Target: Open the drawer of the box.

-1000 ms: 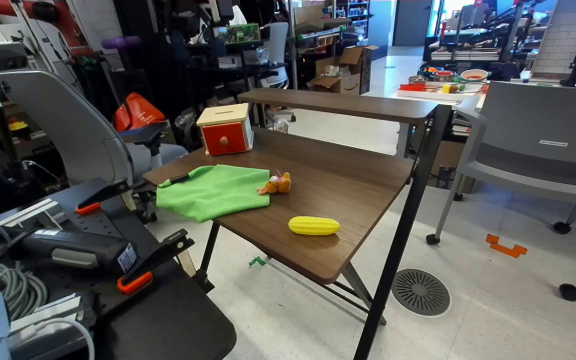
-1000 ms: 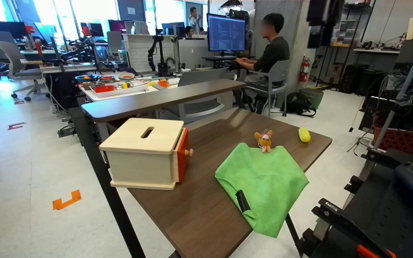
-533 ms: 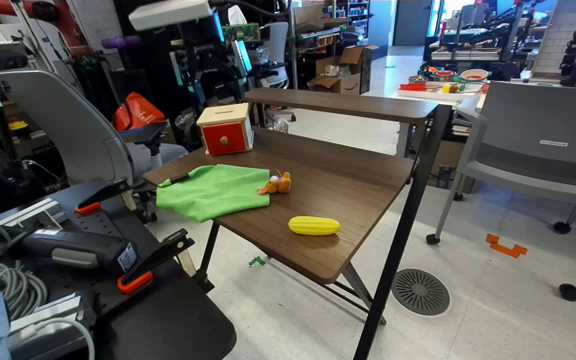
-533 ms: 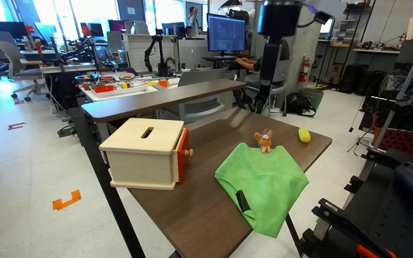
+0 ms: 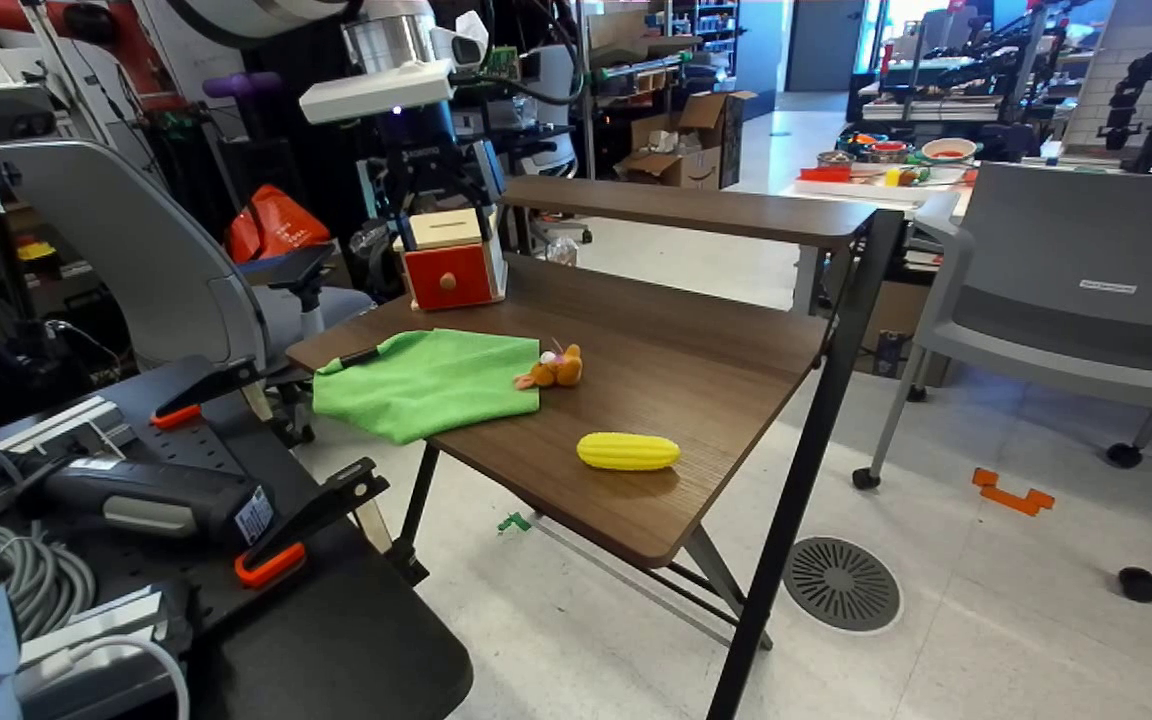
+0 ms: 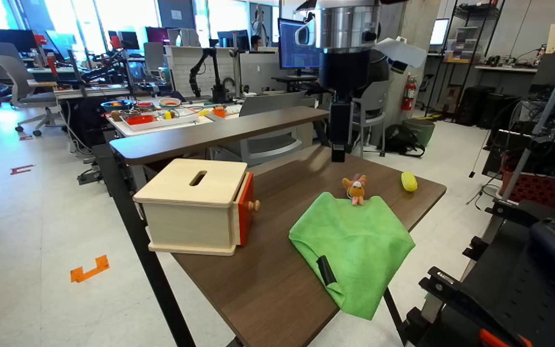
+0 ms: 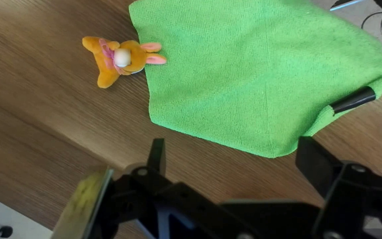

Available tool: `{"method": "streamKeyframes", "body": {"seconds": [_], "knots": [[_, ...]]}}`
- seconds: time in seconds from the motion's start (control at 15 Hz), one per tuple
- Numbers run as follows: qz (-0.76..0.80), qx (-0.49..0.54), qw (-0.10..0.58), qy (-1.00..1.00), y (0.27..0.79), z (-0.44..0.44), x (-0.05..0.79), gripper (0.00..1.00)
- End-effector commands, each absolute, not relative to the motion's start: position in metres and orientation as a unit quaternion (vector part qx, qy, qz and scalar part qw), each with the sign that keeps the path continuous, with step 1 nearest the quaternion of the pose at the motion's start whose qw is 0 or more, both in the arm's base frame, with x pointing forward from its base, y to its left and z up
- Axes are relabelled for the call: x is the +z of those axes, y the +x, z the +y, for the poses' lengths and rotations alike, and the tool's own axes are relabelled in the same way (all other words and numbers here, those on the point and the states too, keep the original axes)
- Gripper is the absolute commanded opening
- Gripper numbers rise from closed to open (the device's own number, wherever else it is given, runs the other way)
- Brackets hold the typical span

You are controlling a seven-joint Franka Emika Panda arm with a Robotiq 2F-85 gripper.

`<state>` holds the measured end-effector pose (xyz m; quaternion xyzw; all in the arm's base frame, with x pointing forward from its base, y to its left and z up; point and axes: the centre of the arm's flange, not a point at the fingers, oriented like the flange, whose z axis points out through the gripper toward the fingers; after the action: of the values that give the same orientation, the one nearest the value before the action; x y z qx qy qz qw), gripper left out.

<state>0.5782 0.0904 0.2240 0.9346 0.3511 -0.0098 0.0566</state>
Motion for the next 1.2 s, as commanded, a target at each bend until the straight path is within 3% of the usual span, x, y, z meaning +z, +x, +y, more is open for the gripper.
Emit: {"method": "streamKeyframes", "body": {"seconds": [0.0,0.53,1.13], "knots": [[0.35,-0.01,0.057,0.935,0.579,0.09,0.224,1.0],[0.395,-0.046,0.002,0.918,0.576,0.129,0.171,1.0],[0.379,-0.013,-0.017,0.925,0.614,0.156,0.131,1.0]]}}
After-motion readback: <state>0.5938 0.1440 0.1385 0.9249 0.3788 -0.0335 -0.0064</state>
